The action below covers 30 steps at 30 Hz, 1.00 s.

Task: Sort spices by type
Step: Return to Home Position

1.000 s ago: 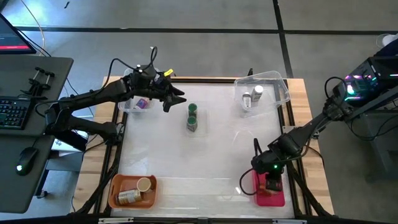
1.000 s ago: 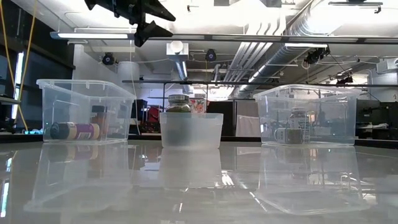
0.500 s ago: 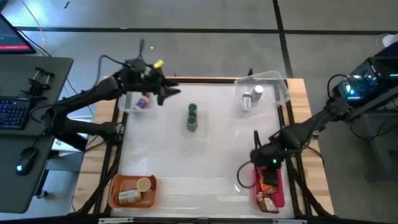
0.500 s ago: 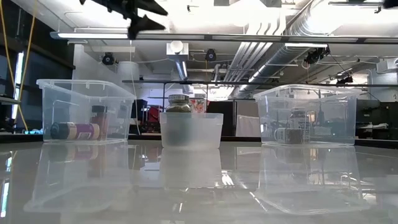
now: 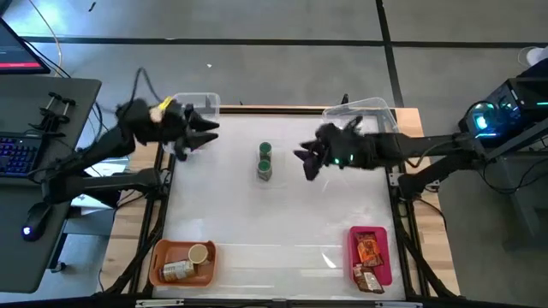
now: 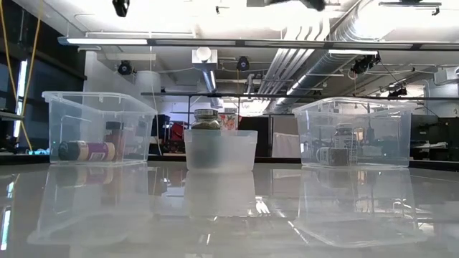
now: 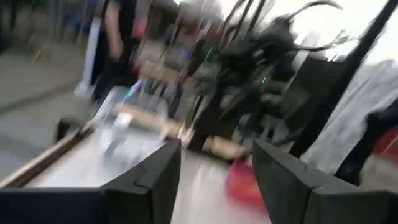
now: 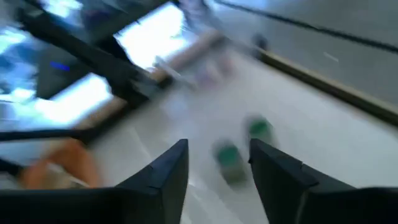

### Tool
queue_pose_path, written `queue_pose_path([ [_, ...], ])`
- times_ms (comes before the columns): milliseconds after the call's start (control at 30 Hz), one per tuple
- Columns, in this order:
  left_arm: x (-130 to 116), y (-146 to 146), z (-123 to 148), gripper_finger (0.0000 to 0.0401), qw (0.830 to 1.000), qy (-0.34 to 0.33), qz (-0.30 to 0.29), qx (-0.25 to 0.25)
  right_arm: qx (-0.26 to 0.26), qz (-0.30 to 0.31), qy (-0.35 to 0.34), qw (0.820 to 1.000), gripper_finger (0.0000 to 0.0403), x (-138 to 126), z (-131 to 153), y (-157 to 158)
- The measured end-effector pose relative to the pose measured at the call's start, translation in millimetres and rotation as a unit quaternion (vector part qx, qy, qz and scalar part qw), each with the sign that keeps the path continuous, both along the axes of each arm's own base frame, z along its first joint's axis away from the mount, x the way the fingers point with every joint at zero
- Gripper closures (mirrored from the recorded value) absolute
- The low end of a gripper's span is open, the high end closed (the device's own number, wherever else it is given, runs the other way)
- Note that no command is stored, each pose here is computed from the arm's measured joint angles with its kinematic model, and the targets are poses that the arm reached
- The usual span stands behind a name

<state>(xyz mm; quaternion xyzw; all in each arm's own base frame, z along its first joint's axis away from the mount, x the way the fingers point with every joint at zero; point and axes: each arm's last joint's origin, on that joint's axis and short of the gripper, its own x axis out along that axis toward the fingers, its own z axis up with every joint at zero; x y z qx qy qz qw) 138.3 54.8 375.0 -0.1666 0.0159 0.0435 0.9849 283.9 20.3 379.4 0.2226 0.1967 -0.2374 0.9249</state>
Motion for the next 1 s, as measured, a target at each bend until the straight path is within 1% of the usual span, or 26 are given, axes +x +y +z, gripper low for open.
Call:
queue_pose_path([
  [67,-2,-7,-18,0.0235,0.998,-0.07,-0.001,-0.001,-0.008,0.04,-0.048,0.998,0.0266,8,8,-12],
  [133,0,-10,-40,0.026,0.987,-0.159,0.001,-0.002,-0.001,0.07,-0.075,0.995,0.0308,12,12,-22],
  [167,1,-12,-51,0.0277,0.98,-0.201,0.003,-0.001,0.002,0.084,-0.076,0.994,0.0335,12,12,-27],
  [200,3,-13,-63,0.0295,0.973,-0.229,0.004,-0.002,0.009,0.096,-0.073,0.993,0.0363,12,11,-32],
  [233,4,-14,-74,0.0317,0.967,-0.254,0.003,-0.005,0.016,0.108,-0.066,0.992,0.0382,10,10,-36],
  [267,5,-15,-83,0.0342,0.964,-0.265,-0.002,-0.01,0.022,0.116,-0.055,0.992,0.0391,9,8,-39],
  [300,5,-17,-93,0.0368,0.963,-0.268,-0.01,-0.019,0.027,0.123,-0.047,0.991,0.039,7,7,-42],
  [333,5,-19,-99,0.0383,0.962,-0.27,-0.017,-0.029,0.031,0.132,-0.042,0.99,0.0386,4,7,-44],
  [367,5,-20,-106,0.0391,0.963,-0.268,-0.022,-0.035,0.036,0.139,-0.03,0.989,0.0384,2,6,-45],
  [433,4,-24,-122,0.0391,0.967,-0.246,-0.028,-0.055,0.046,0.155,-0.005,0.987,0.0394,-4,3,-48],
  [533,-1,-27,-145,0.0399,0.971,-0.227,-0.002,-0.075,0.066,0.169,0.04,0.983,0.0399,-16,-1,-49],
  [633,-10,-28,-162,0.04,0.968,-0.235,0.032,-0.085,0.077,0.17,0.074,0.98,0.0401,-33,-1,-46],
  [667,-13,-28,-167,0.04,0.967,-0.237,0.04,-0.087,0.076,0.172,0.071,0.98,0.0401,-38,-1,-44],
  [733,-16,-28,-169,0.0401,0.964,-0.242,0.053,-0.091,0.083,0.177,0.052,0.979,0.0402,-49,-6,-40],
  [767,-17,-28,-168,0.0401,0.965,-0.242,0.058,-0.086,0.092,0.176,0.035,0.979,0.0402,-55,-11,-39],
  [867,-19,-28,-167,0.0401,0.965,-0.242,0.073,-0.066,0.125,0.177,-0.025,0.976,0.0402,-70,-35,-34],
  [933,-20,-28,-167,0.0401,0.965,-0.243,0.079,-0.055,0.135,0.192,-0.081,0.969,0.0402,-74,-54,-32],
  [1000,-20,-27,-167,0.0401,0.965,-0.243,0.086,-0.049,0.124,0.21,-0.146,0.959,0.0402,-75,-70,-33],
])
